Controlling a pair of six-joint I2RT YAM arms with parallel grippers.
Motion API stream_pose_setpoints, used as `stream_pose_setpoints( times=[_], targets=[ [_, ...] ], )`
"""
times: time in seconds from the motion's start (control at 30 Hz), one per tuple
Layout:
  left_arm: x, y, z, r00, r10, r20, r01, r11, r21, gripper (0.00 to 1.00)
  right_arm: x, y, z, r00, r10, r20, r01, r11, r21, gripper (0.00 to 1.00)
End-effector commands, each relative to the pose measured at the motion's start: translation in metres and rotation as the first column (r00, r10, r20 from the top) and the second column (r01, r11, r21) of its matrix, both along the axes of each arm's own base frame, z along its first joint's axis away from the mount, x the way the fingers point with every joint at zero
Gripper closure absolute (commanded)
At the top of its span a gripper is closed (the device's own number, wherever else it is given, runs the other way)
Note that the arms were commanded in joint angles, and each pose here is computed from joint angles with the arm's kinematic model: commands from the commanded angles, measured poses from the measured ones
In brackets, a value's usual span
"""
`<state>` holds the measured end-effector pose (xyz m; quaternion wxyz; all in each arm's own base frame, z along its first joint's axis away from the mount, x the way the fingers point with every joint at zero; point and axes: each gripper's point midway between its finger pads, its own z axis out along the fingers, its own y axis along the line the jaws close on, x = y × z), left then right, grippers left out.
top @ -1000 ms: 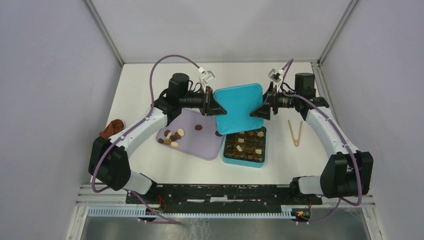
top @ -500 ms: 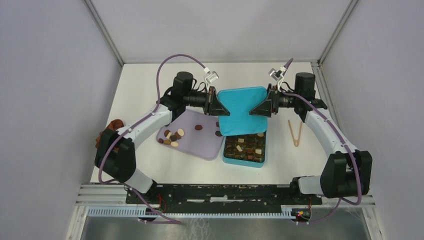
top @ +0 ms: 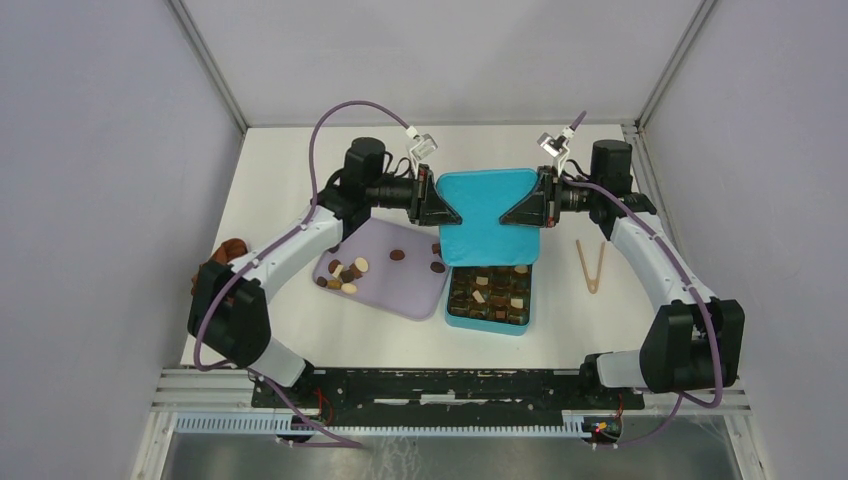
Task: Pack the chocolate
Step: Adjust the box lid, then close the box lid on the packing box.
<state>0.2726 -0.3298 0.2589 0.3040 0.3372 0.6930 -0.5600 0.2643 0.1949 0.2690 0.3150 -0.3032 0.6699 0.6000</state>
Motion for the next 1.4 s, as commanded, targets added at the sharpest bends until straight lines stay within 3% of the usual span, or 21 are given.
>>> stream_pose_setpoints(
  times=[0.0,0.13,0.23,0.4,0.47,0.57,0.7,0.8,0.87,1.0,1.17,1.23,1.37],
  targets=[
    [0.019,0.008,0.036,0.976,0.145,0.164,-0.14,0.989,-0.043,0.62,-0.002,0.0,0.019,0.999,0.025,0.041,-0.026,0.999,0.019,1.0],
    [0.037,0.026,0.048,0.919,0.322,0.226,-0.321,0.946,-0.039,0.55,-0.004,-0.002,0.019,0.999,0.019,0.026,-0.019,1.0,0.021,1.0],
    [0.049,0.051,0.064,0.831,0.483,0.275,-0.489,0.871,-0.051,0.52,-0.005,-0.006,0.016,1.0,0.003,0.012,-0.003,1.0,0.02,1.0],
    [0.055,0.115,0.081,0.589,0.759,0.276,-0.771,0.631,-0.091,0.02,-0.005,-0.014,0.005,0.998,-0.051,-0.041,0.052,0.999,0.011,1.0],
    [0.041,0.121,0.077,0.594,0.758,0.269,-0.765,0.636,-0.104,0.0,-0.007,-0.016,-0.004,0.995,-0.069,-0.076,0.069,0.998,0.008,1.0],
    [0.023,0.116,0.06,0.661,0.712,0.236,-0.724,0.688,-0.049,0.0,-0.017,-0.016,-0.017,0.987,-0.078,-0.143,0.079,0.997,0.002,1.0],
    [0.005,0.103,0.027,0.742,0.664,0.09,-0.669,0.742,0.039,0.06,-0.034,-0.016,-0.04,0.965,-0.082,-0.248,0.083,0.997,-0.009,1.0],
    [-0.006,0.092,0.007,0.766,0.641,-0.058,-0.638,0.768,0.053,0.14,-0.043,-0.017,-0.058,0.937,-0.121,-0.328,0.117,0.993,-0.032,1.0],
    [-0.011,0.087,-0.002,0.762,0.632,-0.141,-0.631,0.774,0.058,0.16,-0.049,-0.017,-0.071,0.911,-0.154,-0.383,0.15,0.988,-0.041,1.0],
    [-0.019,0.09,-0.009,0.75,0.634,-0.188,-0.64,0.767,0.032,0.15,-0.062,-0.017,-0.094,0.862,-0.211,-0.46,0.214,0.976,-0.046,1.0],
    [-0.019,0.111,-0.003,0.652,0.723,-0.229,-0.748,0.663,-0.039,0.01,-0.06,-0.017,-0.104,0.834,-0.264,-0.485,0.269,0.961,-0.062,1.0],
    [-0.021,0.119,-0.003,0.617,0.743,-0.26,-0.779,0.622,-0.071,0.0,-0.06,-0.015,-0.108,0.815,-0.278,-0.509,0.285,0.956,-0.066,1.0],
    [-0.025,0.119,-0.009,0.608,0.732,-0.309,-0.783,0.616,-0.082,0.0,-0.067,-0.009,-0.116,0.78,-0.266,-0.567,0.289,0.956,-0.051,1.0]
  ],
)
